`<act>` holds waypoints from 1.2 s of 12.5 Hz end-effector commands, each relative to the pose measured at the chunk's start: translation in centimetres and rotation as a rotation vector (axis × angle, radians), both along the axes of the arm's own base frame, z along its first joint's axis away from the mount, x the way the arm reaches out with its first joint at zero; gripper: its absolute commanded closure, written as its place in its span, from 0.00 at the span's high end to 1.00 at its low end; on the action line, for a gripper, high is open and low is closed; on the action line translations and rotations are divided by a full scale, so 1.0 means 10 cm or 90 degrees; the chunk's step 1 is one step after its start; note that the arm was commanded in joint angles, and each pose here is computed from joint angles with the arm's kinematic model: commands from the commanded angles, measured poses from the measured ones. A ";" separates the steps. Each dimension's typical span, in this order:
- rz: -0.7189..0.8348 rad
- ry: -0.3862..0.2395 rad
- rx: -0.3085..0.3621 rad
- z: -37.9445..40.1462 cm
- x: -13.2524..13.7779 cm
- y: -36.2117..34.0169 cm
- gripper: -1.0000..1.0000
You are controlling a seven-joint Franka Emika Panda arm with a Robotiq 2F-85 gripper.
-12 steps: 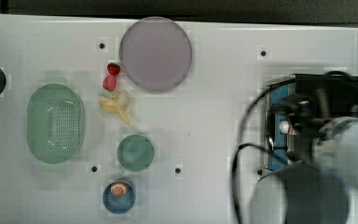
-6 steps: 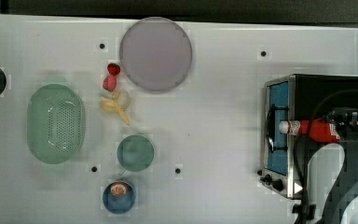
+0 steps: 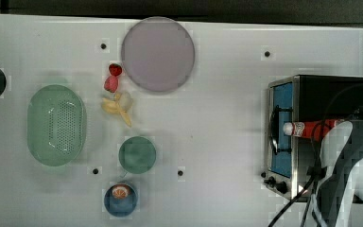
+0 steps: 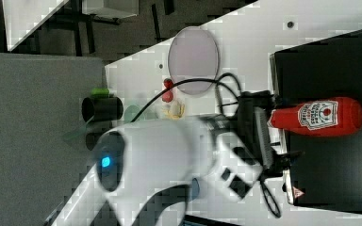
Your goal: Pick Ketchup from oven and place it on table.
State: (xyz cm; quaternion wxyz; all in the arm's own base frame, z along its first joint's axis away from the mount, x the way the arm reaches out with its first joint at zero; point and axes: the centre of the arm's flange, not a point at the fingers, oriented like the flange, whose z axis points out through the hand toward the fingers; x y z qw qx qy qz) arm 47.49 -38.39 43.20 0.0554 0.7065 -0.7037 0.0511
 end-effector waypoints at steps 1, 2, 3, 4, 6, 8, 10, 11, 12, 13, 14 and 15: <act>-0.053 -0.024 0.019 -0.11 0.04 -0.15 1.00; -0.071 -0.027 0.038 -0.23 0.04 -0.18 1.00; -0.083 -0.025 0.045 -0.33 0.03 -0.22 1.00; -0.086 -0.025 0.041 -0.40 0.04 -0.24 1.00; -0.084 -0.035 0.020 -0.49 0.09 -0.28 1.00; -0.088 -0.021 0.025 -0.64 0.05 -0.28 1.00; -0.096 -0.026 0.028 -0.72 0.05 -0.28 1.00; -0.100 -0.029 0.032 -0.75 0.04 -0.28 0.96; -0.101 -0.033 0.030 -0.77 0.04 -0.28 0.84; -0.100 -0.033 0.029 -0.77 0.04 -0.27 0.71; -0.100 -0.035 0.028 -0.75 0.04 -0.28 0.64; -0.101 -0.037 0.027 -0.74 0.04 -0.29 0.64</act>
